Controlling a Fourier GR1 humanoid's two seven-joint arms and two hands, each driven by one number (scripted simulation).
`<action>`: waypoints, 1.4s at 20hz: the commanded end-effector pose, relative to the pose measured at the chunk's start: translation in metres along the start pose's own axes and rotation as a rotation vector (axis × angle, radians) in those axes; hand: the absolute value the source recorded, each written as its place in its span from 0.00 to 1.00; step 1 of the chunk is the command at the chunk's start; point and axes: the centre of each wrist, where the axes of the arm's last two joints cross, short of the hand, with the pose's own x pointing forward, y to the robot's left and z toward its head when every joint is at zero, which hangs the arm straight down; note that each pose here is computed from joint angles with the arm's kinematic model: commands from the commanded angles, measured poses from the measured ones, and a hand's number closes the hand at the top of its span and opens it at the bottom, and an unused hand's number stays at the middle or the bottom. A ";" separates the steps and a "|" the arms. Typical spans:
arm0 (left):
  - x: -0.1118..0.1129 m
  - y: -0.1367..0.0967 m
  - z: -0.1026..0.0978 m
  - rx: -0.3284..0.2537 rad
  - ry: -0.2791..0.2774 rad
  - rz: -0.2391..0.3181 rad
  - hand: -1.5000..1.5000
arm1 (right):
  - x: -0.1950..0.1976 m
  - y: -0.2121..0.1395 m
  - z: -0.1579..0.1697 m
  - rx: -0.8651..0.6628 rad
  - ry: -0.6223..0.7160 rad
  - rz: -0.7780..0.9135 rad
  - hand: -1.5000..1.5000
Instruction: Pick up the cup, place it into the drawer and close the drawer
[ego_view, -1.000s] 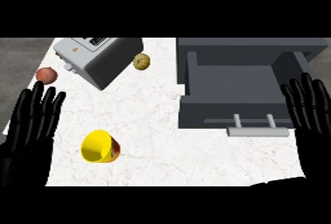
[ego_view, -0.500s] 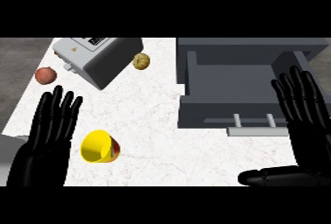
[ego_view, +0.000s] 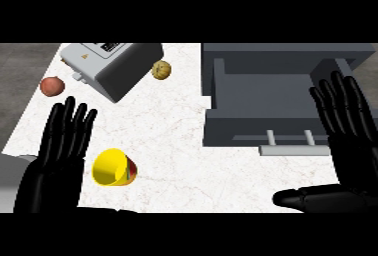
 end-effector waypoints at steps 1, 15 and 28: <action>-0.010 -0.005 0.007 0.015 0.008 -0.026 0.00 | 0.002 0.008 -0.007 0.002 -0.018 -0.022 0.00; -0.043 0.042 0.028 0.102 0.141 -0.055 0.00 | 0.010 0.013 -0.009 0.003 -0.019 0.009 0.00; -0.088 0.050 0.044 0.160 0.199 -0.090 0.00 | -0.001 0.000 -0.008 0.010 -0.001 0.008 0.00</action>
